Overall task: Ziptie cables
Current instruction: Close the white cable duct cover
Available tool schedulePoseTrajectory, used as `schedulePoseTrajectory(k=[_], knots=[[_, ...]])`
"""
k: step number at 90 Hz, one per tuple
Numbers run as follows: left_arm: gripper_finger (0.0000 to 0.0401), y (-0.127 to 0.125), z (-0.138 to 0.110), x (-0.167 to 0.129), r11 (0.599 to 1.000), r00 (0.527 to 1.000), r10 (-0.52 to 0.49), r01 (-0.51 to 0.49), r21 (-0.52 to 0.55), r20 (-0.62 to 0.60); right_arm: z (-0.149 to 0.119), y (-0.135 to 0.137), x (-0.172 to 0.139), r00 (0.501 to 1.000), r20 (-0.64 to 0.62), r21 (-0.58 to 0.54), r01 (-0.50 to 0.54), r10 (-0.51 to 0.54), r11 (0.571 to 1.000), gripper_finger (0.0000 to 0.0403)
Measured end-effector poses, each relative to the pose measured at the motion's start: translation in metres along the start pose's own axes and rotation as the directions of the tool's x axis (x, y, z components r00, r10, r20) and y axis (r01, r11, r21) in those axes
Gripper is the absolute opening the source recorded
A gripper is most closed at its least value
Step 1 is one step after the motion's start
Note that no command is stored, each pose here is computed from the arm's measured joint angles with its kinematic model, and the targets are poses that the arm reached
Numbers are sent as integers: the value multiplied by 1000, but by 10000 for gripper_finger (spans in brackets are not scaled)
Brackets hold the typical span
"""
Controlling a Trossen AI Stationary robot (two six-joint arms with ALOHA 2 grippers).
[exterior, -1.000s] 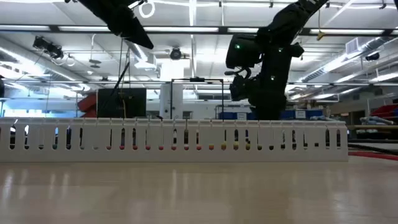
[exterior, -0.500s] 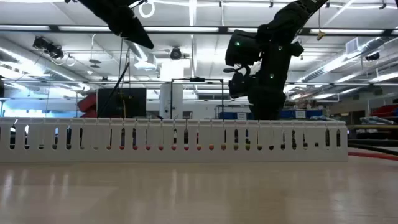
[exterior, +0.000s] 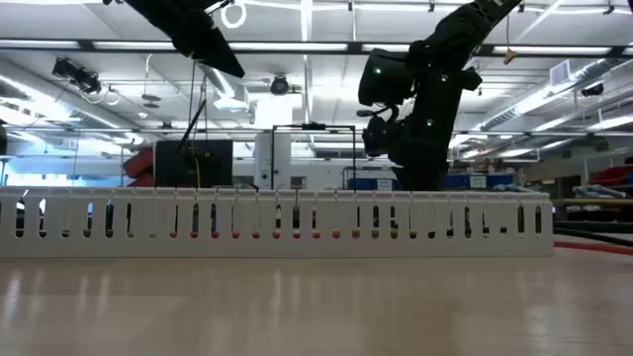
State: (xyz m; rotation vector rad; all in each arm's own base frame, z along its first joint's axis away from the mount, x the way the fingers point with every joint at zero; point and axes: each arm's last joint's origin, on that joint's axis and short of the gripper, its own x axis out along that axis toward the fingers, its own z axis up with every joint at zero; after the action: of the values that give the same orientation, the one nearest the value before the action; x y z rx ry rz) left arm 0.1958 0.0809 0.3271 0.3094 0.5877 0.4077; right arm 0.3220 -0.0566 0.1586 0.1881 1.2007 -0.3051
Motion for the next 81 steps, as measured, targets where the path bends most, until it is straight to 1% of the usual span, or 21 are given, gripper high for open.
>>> schedulePoseTrajectory(k=[13, 24, 63, 81], knots=[[198, 0, 0, 0, 1000, 1000, 0, 0, -5, -2, -1, 1, 5, 1000, -20, 2, -9, 9, 1000, 281], [198, 0, 0, 0, 1000, 1000, -1, 1, -5, -2, -2, 1, 8, 999, -36, 2, -12, 12, 1000, 285], [198, 0, 0, 0, 1000, 1000, 0, 0, -5, -1, -2, 1, 8, 999, -28, 2, -15, 15, 1000, 263], [198, 0, 0, 0, 1000, 1000, 0, 0, -5, -1, -2, 1, 8, 1000, -28, 11, -14, 15, 1000, 264]])
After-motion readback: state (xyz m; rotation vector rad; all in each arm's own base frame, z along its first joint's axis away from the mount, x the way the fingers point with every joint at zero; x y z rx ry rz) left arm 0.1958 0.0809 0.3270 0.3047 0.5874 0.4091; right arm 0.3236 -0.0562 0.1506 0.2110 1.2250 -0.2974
